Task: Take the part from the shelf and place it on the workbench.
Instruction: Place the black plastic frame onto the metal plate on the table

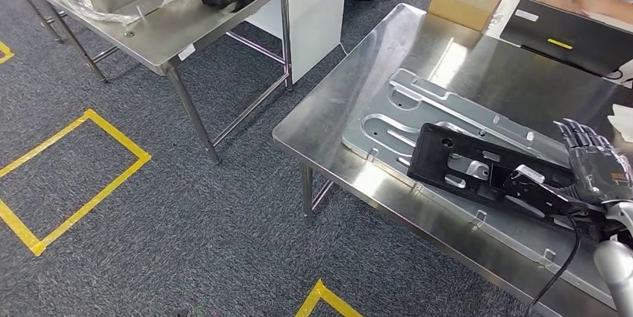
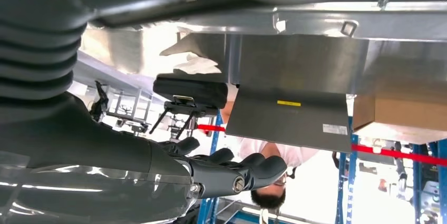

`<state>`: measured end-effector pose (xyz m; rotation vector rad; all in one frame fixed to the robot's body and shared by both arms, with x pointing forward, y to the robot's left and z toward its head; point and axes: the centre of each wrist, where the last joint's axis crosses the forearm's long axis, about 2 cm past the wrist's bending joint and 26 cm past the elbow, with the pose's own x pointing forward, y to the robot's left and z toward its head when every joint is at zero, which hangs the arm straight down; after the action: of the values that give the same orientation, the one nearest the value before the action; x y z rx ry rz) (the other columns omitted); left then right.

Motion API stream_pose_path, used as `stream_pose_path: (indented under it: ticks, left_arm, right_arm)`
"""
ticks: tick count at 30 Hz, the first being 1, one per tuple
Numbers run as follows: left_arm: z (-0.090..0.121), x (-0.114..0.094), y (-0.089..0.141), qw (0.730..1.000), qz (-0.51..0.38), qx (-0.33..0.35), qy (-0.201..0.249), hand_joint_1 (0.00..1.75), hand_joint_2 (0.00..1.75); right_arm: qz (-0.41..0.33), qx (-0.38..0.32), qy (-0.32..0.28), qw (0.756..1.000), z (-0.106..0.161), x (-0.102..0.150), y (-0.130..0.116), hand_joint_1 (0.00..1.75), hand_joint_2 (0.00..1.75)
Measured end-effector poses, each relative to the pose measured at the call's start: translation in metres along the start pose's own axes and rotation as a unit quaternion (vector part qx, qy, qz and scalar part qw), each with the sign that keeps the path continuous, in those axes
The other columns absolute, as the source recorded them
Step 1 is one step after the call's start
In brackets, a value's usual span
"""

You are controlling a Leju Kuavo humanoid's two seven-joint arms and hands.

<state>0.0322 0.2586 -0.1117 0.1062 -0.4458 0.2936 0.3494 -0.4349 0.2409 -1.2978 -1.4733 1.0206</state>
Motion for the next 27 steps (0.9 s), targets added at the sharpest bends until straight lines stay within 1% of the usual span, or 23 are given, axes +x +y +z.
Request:
stream_pose_path:
  ticks: [14, 16, 18, 20, 23, 27]
  left_arm:
    - [0.000, 0.001, 0.000, 1.000, 0.000, 0.000, 0.002, 0.00, 0.00]
    - [0.000, 0.001, 0.000, 1.000, -0.003, 0.004, 0.005, 0.00, 0.00]
    - [-0.001, 0.001, 0.000, 1.000, -0.007, 0.009, 0.007, 0.00, 0.00]
    - [-0.001, 0.003, 0.000, 1.000, -0.008, 0.011, 0.007, 0.00, 0.00]
    - [-0.001, 0.004, -0.001, 1.000, -0.008, 0.011, 0.008, 0.00, 0.00]
    - [-0.001, 0.004, -0.003, 1.000, -0.009, 0.011, 0.010, 0.00, 0.00]
  right_arm:
    - [0.002, -0.005, 0.004, 1.000, 0.003, -0.003, 0.000, 0.00, 0.00]
    - [-0.007, -0.072, -0.015, 0.997, 0.006, 0.000, -0.003, 0.00, 0.00]
    - [-0.023, -0.167, -0.037, 0.985, 0.008, 0.004, -0.007, 0.00, 0.00]
    - [-0.043, -0.223, -0.047, 0.973, 0.009, 0.006, -0.013, 0.00, 0.00]
    - [-0.077, -0.279, -0.061, 0.955, 0.012, 0.009, -0.019, 0.00, 0.00]
    - [-0.116, -0.328, -0.075, 0.934, 0.016, 0.011, -0.027, 0.00, 0.00]
